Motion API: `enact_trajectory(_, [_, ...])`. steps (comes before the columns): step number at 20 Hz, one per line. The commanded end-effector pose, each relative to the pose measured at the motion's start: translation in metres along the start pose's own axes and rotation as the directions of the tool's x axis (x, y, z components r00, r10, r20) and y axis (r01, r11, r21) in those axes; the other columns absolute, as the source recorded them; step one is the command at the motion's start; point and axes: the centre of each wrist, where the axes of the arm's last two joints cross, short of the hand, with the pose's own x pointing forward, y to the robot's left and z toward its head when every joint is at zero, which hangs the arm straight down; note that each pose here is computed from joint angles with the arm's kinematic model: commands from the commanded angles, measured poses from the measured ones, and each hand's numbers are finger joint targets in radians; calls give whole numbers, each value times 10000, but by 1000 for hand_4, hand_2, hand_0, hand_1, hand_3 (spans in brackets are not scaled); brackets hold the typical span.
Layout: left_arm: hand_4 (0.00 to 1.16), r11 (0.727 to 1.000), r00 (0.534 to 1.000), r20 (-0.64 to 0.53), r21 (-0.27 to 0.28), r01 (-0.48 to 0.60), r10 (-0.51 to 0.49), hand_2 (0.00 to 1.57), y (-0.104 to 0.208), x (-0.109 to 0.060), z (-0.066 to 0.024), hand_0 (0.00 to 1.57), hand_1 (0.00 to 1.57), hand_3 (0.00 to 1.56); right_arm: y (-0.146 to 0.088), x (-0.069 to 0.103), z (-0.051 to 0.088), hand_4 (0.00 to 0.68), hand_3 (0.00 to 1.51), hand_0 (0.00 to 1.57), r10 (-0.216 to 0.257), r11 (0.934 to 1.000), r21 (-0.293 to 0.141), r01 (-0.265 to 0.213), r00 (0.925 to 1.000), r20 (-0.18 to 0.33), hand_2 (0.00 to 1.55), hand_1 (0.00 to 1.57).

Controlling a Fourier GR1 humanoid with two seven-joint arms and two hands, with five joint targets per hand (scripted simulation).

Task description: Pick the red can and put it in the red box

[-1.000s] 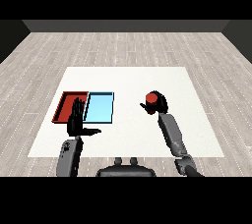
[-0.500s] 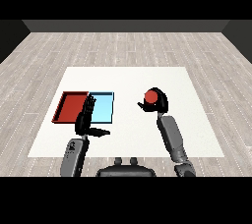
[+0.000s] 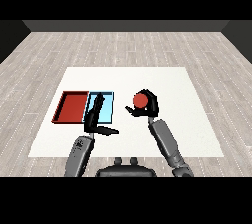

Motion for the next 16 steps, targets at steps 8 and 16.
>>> enact_trajectory(8, [0, 9991, 9950, -992, -370, -185, 147, 0, -335, -216, -144, 0, 0, 0, 156, 221, 72, 616, 1395, 1442, -129, 9994, 333, 99, 9957, 923, 1430, 1442])
enact_trajectory(16, [0, 9987, 9911, -1317, -443, -252, 191, 0, -424, -633, 41, 0, 0, 0, 152, 78, 209, 659, 1391, 1462, -356, 9983, 486, 307, 9940, 1036, 1442, 1462])
